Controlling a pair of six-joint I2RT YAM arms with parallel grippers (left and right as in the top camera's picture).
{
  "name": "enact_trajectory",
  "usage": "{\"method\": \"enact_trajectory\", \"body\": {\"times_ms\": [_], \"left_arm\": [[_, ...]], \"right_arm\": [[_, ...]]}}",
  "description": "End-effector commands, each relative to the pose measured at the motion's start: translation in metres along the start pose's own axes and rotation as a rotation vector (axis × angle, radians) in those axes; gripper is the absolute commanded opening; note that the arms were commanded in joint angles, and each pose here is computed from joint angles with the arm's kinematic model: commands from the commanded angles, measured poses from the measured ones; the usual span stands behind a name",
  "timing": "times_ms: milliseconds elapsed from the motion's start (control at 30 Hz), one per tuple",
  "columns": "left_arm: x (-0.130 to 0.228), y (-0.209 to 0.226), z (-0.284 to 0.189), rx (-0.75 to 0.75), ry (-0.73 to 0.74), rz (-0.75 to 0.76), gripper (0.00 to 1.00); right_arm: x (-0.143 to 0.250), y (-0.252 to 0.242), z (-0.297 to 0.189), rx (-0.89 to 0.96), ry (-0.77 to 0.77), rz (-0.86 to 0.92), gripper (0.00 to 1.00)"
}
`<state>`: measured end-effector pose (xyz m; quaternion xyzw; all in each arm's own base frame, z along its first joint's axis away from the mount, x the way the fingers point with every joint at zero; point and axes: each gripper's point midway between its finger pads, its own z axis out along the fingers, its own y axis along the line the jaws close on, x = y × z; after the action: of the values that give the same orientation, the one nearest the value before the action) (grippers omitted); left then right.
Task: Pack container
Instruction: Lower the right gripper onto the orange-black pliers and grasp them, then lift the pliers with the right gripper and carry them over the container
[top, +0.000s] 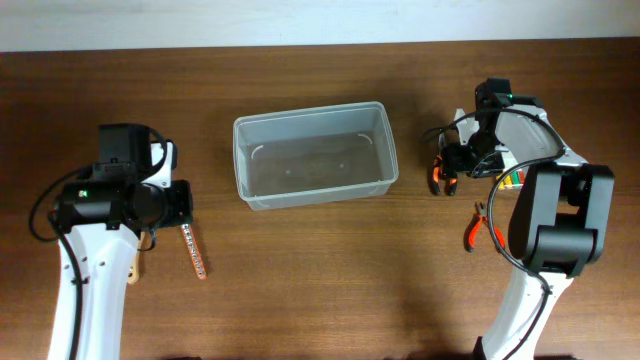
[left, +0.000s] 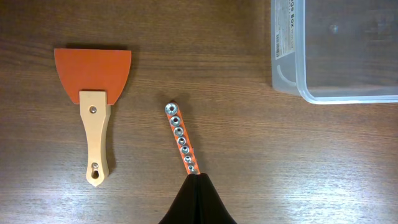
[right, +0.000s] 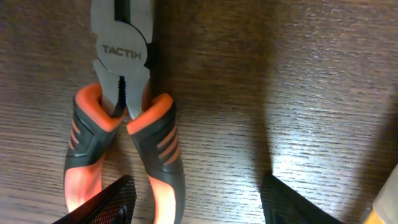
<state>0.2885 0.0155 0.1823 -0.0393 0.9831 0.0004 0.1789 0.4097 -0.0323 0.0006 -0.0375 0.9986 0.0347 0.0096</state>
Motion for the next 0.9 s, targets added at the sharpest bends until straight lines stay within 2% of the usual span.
{"method": "enact_trajectory", "body": {"times_ms": [0, 33, 100, 167, 233, 333, 400, 733, 867], "left_arm": [[-0.0003, -0.0017, -0.004, 0.017, -0.014, -0.014, 0.02], [-0.0003, -0.0017, -0.004, 0.017, -0.014, -0.014, 0.02], [-0.0004, -0.0018, -0.004, 0.017, -0.014, -0.014, 0.02], [-0.0003, -0.0017, -0.004, 0.017, -0.014, -0.014, 0.02], [-0.0003, -0.0017, -0.004, 0.017, -0.014, -0.014, 0.02], [-0.0003, -0.0017, -0.004, 0.017, -0.014, -0.014, 0.02], [-0.0004, -0.0018, -0.004, 0.017, -0.014, -0.014, 0.02], [-0.0004, -0.0018, -0.004, 0.017, -0.014, -0.014, 0.02], [-0.0004, -0.0018, -0.004, 0.017, -0.014, -0.014, 0.02]], "right_arm": [[0.0104, 0.001, 0.0231, -0.007, 0.063, 0.007, 0.65], [0.0111, 0.0009, 0.0247, -0.007, 0.067, 0.009, 0.62], [0.0115, 0.001, 0.0257, -0.008, 0.069, 0.009, 0.5], [0.0115, 0.0011, 0.0257, -0.008, 0.07, 0.009, 0.33], [0.0121, 0.0011, 0.0257, -0.008, 0.072, 0.01, 0.25], [0.0134, 0.0014, 0.0256, -0.01, 0.077, 0.01, 0.25], [0.014, 0.0015, 0.0255, -0.01, 0.08, 0.01, 0.2], [0.0151, 0.0018, 0.0254, -0.011, 0.084, 0.01, 0.11], [0.0149, 0.0029, 0.0253, -0.018, 0.083, 0.01, 0.04]]}}
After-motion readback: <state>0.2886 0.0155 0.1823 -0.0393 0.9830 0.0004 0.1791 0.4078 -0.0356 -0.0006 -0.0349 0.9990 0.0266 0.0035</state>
